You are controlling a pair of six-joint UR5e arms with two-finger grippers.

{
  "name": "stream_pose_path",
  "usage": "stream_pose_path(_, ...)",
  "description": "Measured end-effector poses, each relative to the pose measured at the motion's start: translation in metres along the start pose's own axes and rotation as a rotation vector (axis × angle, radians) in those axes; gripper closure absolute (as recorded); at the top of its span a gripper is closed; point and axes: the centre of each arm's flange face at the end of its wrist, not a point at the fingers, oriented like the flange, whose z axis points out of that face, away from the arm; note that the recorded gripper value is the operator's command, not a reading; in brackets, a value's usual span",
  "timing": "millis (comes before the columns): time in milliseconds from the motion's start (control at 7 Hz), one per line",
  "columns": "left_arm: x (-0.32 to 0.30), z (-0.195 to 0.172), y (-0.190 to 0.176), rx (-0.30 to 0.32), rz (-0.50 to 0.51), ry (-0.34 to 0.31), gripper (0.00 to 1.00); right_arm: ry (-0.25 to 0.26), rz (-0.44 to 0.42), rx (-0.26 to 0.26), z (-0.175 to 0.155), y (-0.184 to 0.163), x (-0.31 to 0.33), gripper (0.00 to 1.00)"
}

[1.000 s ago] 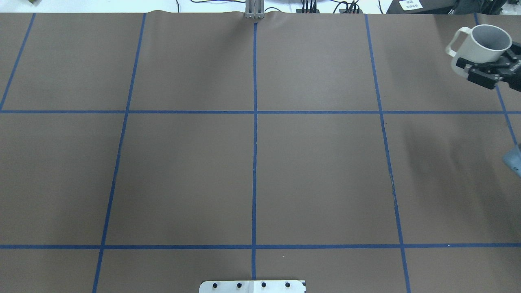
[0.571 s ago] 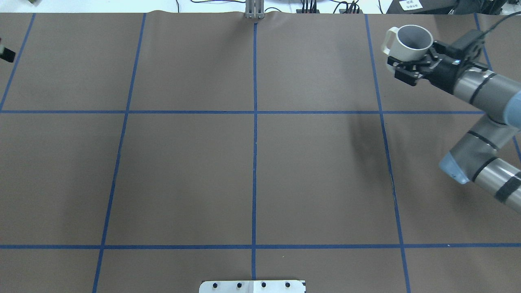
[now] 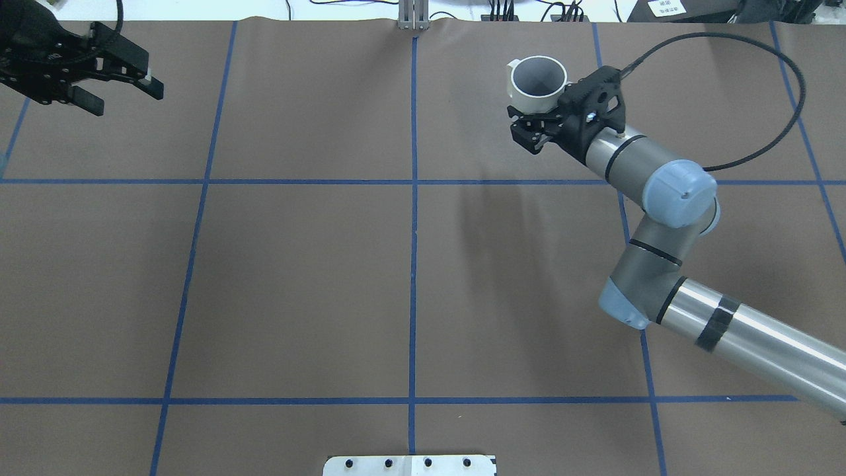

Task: Left arm hands cup to right arm to dump lemon

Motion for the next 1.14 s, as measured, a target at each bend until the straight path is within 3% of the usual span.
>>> stream_pose_path(714, 0.109, 0.038, -0.023, -0.012, -0.163, 0.042, 0.00, 0.085, -0.033, -0.019, 0.046, -0.101, -0.119, 1.00)
stream_pose_path(1143, 0.154, 0.062, -0.059, -0.005, -0.256, 0.070, 0.00, 0.107, -0.033, 0.005, 0.041, -0.109, -0.154, 1.00)
